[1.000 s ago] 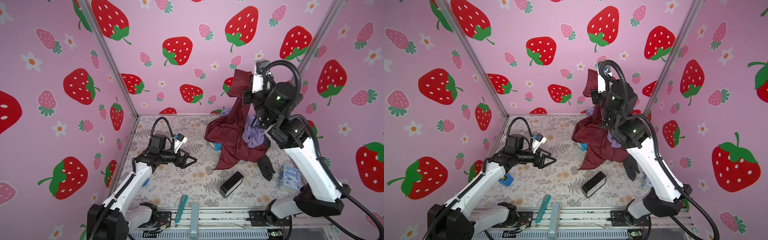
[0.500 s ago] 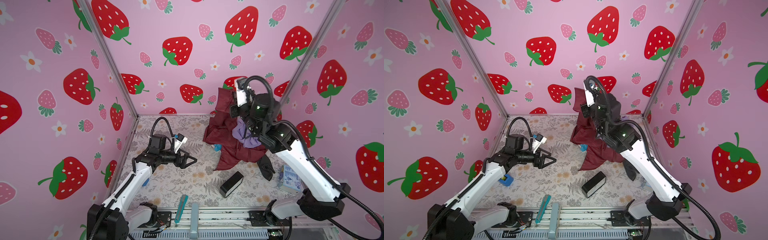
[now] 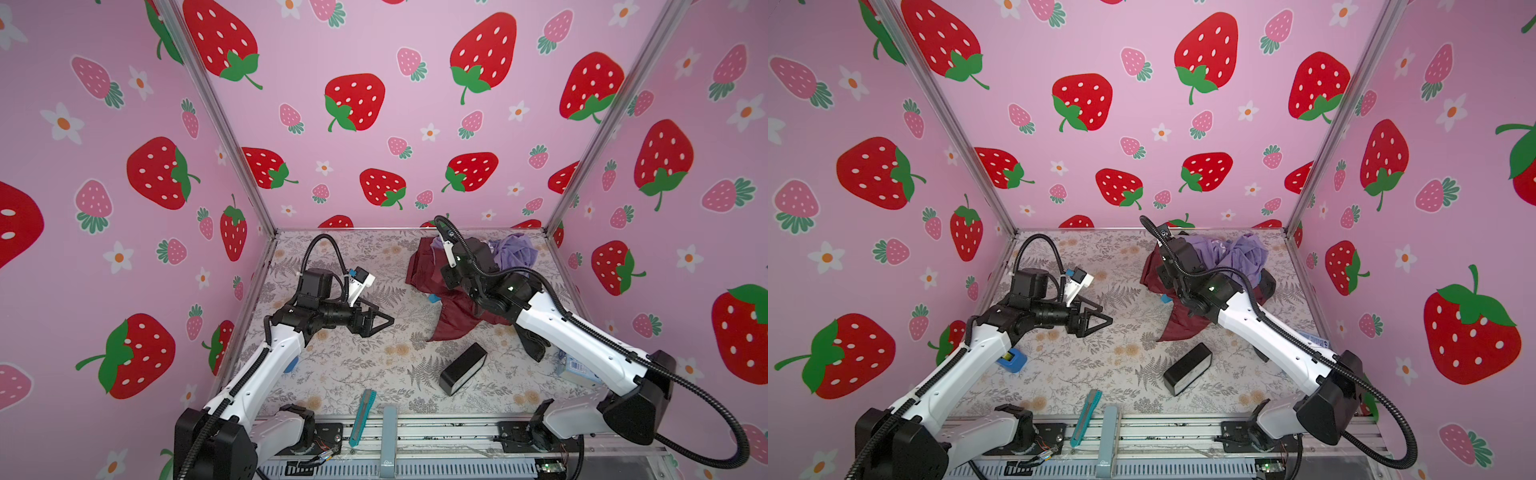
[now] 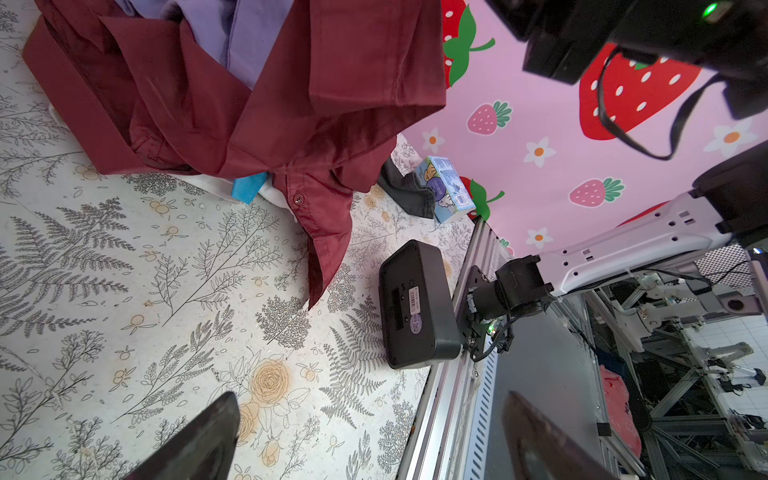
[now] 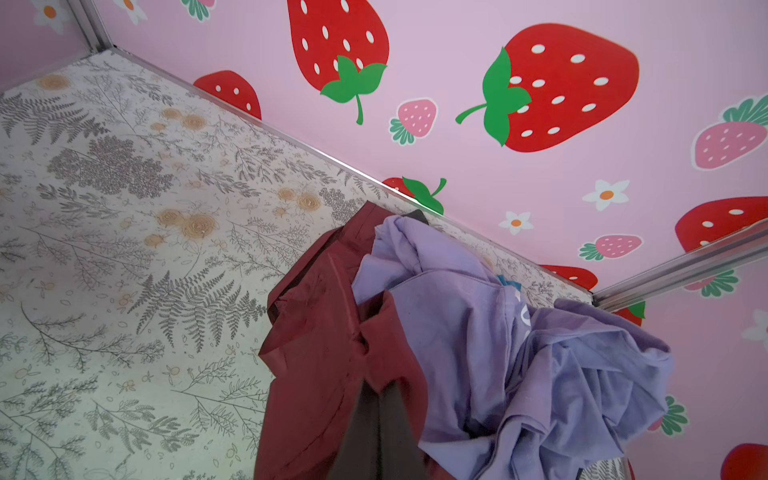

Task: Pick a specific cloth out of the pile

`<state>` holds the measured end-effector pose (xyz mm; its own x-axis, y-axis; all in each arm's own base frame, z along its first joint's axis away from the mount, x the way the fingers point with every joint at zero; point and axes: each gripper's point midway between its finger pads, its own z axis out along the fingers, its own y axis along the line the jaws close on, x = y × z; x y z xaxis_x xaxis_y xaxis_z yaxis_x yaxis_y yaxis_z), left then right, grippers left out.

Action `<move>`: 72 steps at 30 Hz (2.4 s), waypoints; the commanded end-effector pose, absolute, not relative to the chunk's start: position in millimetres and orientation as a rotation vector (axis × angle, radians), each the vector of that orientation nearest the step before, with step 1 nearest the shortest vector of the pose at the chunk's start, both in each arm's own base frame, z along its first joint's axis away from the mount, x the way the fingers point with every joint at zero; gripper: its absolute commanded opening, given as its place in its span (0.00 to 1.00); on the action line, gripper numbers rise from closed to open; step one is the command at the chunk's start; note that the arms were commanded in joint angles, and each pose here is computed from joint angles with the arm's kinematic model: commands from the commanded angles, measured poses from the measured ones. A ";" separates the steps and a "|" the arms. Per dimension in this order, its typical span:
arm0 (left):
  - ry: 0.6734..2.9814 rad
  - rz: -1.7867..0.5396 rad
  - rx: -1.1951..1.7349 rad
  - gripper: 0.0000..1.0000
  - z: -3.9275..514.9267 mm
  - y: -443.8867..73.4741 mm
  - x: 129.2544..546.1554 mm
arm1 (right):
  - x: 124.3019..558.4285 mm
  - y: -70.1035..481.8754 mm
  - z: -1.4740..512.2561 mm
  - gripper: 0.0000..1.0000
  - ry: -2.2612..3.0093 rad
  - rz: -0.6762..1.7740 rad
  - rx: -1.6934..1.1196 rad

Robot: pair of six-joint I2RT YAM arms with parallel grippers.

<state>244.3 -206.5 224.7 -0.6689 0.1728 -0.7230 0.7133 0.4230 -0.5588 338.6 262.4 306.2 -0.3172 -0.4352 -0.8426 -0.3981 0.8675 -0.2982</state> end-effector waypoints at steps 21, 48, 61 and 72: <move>2.061 -1.218 0.789 0.99 235.3 -210.0 243.5 | 289.7 175.6 156.6 0.00 2.339 -0.203 -0.483; 2.070 -1.224 0.793 0.99 233.9 -212.5 245.3 | 306.4 135.5 110.9 0.99 2.347 0.034 -0.383; 2.072 -1.225 0.793 0.99 232.7 -212.7 245.9 | 326.2 121.4 89.2 1.00 2.370 0.117 -0.312; 2.085 -1.227 0.787 0.99 229.7 -212.9 247.8 | 330.4 130.6 69.6 1.00 2.387 0.219 -0.314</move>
